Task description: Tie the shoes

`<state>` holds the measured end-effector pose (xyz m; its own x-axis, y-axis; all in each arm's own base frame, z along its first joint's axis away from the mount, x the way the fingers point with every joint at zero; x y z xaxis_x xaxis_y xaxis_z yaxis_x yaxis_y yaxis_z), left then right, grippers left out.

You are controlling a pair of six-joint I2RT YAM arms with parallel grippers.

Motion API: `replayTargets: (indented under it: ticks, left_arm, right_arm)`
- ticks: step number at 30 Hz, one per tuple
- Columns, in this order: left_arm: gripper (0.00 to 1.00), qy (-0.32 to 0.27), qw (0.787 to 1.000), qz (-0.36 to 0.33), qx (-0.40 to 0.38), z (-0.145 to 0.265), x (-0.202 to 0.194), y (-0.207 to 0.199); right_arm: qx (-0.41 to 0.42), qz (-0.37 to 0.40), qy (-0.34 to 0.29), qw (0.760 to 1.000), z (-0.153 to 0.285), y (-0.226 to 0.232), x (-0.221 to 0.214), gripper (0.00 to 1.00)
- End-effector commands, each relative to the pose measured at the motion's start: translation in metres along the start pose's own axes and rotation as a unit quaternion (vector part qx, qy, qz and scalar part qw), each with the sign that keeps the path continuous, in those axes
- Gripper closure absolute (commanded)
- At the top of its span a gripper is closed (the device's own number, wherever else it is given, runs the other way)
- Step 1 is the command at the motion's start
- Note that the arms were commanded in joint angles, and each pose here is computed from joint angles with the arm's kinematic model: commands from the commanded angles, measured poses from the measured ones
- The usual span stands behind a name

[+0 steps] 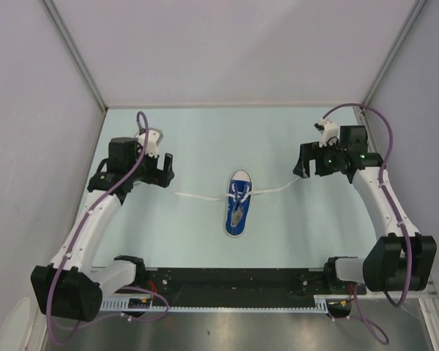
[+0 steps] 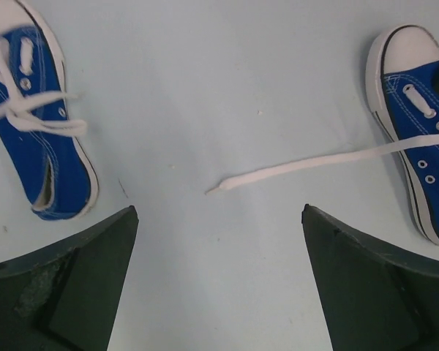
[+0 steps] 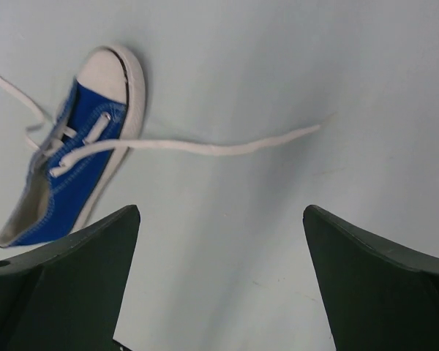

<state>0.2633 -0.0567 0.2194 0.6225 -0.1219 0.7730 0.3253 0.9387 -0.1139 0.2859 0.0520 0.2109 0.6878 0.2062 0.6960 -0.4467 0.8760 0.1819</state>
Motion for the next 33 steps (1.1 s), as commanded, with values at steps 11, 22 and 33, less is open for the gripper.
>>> replayTargets:
  ticks: [11,22,33]
  left_arm:
    - [0.0,-0.024,0.962,-0.22,-0.158,-0.02,0.016,-0.019]
    - [0.03,0.018,0.851,-0.414,-0.322,-0.077,-0.04,-0.059]
    - [0.26,0.11,0.797,-0.452,-0.386,-0.133,-0.053,-0.064]
  right_arm:
    - [0.05,0.103,-0.008,0.993,-0.026,0.02,0.008,0.0]
    - [0.141,0.287,0.09,0.943,-0.072,0.062,-0.026,0.0]
    - [0.168,0.236,0.125,0.949,-0.076,0.046,-0.043,0.0]
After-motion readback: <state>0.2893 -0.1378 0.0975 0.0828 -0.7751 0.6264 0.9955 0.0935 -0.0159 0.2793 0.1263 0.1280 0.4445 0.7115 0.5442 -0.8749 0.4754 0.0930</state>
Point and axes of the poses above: each gripper's point midway between its finger pads, its own z axis back along the fingers, its own y axis along the line the jaws close on, x = y × z, the point moved 6 cm from there along z, back along the fingers, and after that the axes turned 5 degrees about z, right-handed, at the moved point
